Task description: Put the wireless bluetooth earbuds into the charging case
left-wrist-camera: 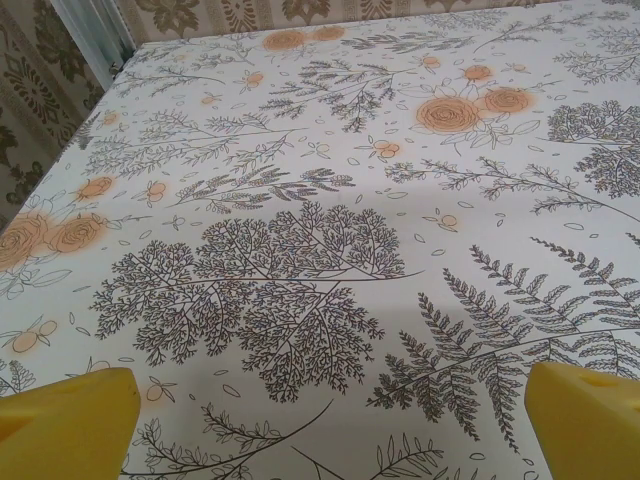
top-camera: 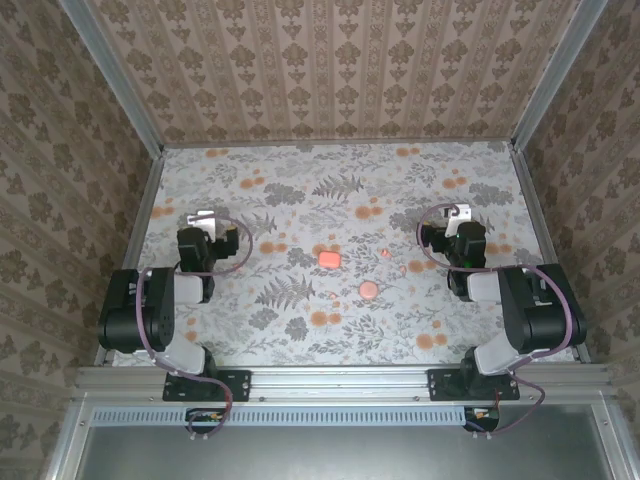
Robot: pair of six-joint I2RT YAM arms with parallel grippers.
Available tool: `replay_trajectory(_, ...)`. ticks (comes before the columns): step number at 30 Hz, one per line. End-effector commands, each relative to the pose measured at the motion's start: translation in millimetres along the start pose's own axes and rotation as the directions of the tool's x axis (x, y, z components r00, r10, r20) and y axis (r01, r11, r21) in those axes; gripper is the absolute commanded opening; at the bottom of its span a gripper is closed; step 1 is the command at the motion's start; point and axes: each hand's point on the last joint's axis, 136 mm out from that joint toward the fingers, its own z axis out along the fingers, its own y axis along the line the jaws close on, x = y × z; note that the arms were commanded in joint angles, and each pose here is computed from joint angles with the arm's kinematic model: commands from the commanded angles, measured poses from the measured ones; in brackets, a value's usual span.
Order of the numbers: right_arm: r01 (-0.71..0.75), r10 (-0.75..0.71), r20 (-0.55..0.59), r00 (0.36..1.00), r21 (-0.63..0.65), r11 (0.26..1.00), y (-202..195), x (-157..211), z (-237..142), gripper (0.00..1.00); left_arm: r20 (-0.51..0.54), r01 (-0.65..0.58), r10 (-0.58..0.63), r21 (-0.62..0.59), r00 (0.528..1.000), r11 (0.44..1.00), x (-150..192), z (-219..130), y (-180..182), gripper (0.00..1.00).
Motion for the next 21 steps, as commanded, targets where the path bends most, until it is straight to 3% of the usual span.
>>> replay_trajectory(1,0.006,-0.007,0.017,1.0,0.018,1.0,-1.7,-8.1,1.2,1.0,0.033,-0.006,0.006,0.011,0.999,1.0,-14.2,1.5,-0.1,1.0)
replay_trajectory(21,0.006,-0.007,0.015,1.0,0.019,1.0,-1.9,-7.5,1.4,1.0,0.032,-0.006,0.005,0.015,0.999,1.0,-14.3,1.9,-0.3,1.0)
